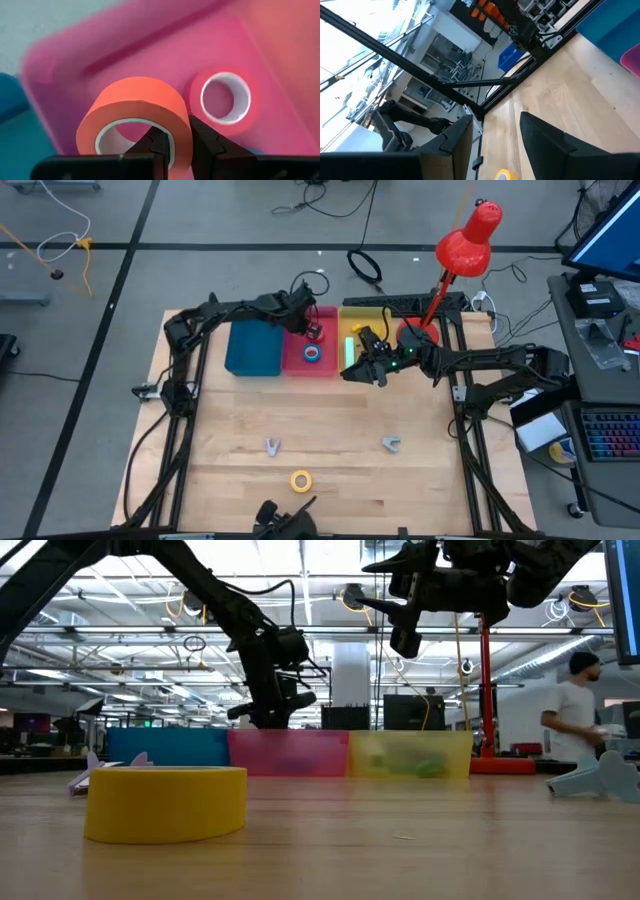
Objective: Pick and place Stapler, Stapler remover, tape
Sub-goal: Put the orange tape into the red bin, then put the yellow tape into the red bin
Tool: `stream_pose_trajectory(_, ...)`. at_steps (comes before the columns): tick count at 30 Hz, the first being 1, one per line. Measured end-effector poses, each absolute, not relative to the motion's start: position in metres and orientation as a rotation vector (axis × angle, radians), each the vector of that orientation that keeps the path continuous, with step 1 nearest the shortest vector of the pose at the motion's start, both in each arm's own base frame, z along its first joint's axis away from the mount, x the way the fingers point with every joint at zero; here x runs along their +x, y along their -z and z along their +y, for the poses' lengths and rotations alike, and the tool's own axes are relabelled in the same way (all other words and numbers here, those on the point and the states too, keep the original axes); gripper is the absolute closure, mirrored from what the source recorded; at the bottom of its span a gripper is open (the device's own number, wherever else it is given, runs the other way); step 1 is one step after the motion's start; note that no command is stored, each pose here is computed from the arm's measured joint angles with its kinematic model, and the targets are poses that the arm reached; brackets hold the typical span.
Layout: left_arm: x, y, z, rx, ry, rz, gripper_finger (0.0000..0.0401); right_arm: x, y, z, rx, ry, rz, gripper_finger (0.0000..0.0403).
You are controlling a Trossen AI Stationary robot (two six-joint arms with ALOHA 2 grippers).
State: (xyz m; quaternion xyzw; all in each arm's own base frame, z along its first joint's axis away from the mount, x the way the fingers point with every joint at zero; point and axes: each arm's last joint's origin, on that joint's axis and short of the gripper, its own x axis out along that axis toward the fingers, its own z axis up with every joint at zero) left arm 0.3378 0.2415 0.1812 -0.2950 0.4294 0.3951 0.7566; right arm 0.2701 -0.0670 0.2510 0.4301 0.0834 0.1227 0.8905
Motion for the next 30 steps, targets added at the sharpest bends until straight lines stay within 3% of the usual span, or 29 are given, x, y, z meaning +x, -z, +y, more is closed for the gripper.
stream_pose_trajectory(7,0.345,-0.171,0.247,-0.651,-0.751,0.909,0.0327,0.270,-0.252,-0.068,0.889,-0.239,0.152,0.0248)
stream_pose_trajectory(30,0.338,-0.170,0.256,-0.593,-0.833,0.918,0.0214,0.270,-0.253,-0.067,0.885,-0.247,0.146,0.0248)
